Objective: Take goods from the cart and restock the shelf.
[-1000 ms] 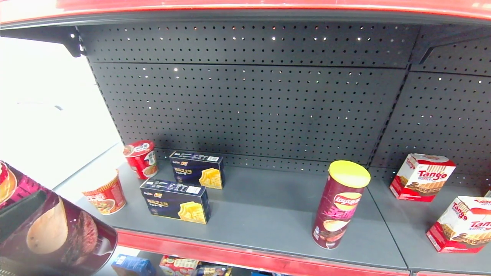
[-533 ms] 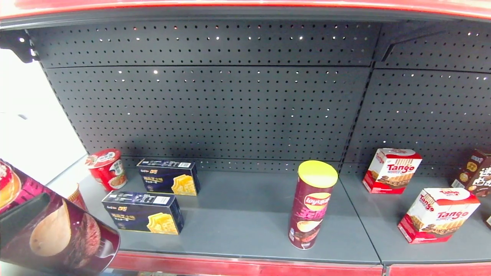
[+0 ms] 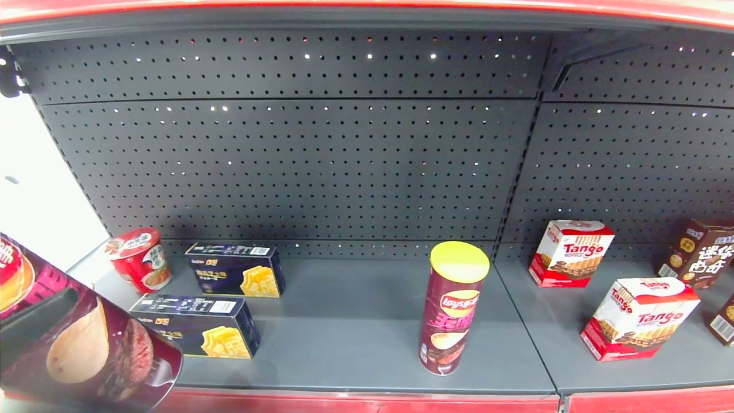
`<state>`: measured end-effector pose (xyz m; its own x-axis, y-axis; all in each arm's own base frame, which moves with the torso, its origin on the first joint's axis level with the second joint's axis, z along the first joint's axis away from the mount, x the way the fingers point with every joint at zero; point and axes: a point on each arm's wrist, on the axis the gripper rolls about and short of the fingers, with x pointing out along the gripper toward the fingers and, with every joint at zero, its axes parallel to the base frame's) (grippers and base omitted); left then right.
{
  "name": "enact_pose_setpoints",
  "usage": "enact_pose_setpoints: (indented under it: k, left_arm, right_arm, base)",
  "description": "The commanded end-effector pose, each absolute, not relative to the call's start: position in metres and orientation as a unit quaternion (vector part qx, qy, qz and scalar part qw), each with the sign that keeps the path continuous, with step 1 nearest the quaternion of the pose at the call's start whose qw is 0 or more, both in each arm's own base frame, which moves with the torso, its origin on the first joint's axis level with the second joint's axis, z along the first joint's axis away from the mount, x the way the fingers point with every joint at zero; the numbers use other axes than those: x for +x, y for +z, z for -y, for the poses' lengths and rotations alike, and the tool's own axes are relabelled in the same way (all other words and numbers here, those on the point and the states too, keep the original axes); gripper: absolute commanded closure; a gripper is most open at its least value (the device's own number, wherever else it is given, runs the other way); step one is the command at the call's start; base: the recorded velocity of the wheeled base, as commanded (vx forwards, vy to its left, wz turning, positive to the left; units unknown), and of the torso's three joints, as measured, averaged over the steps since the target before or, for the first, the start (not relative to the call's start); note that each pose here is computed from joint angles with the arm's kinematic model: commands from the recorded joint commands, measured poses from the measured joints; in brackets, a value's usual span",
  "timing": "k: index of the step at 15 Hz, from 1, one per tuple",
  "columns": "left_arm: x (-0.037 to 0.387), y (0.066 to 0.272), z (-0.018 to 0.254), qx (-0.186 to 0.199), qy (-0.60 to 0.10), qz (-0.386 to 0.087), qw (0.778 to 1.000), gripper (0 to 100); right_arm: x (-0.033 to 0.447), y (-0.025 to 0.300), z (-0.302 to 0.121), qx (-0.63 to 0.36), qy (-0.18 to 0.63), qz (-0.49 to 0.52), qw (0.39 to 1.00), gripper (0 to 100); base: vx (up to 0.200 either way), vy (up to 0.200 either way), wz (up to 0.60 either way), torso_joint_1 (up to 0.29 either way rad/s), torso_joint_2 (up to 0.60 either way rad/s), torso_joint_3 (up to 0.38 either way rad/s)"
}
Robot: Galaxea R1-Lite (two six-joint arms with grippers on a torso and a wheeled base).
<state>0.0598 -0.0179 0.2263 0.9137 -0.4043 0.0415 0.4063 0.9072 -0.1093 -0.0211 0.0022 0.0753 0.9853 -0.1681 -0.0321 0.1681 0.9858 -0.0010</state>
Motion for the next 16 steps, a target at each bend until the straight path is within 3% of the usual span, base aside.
enact_pose_setpoints:
  k: [1,5,10,16]
  left_arm:
    - [0.062,0.230,0.019,-0.058,-0.219,0.011,0.974,100]
    - [0.086,0.245,0.027,-0.056,-0.270,-0.010,0.961,100]
    - [0.110,0.241,0.038,-0.055,-0.323,-0.051,0.944,100]
    - [0.159,0.253,0.060,-0.059,-0.417,-0.088,0.903,100]
  right_arm:
    - [-0.021,0.075,-0.002,0.001,-0.084,-0.018,0.996,0]
    - [-0.021,0.075,-0.002,0.001,-0.084,-0.018,0.996,0]
    - [-0.021,0.075,-0.002,0.002,-0.083,-0.018,0.996,0]
    - [-0.021,0.075,-0.002,0.002,-0.083,-0.018,0.996,0]
  base:
    - [0.000,0.000,0.00,0.000,0.00,0.000]
    - [0.000,0.000,0.00,0.000,0.00,0.000]
    - [0.000,0.000,-0.12,0.000,0.00,0.000]
    - [0.000,0.000,0.00,0.000,0.00,0.000]
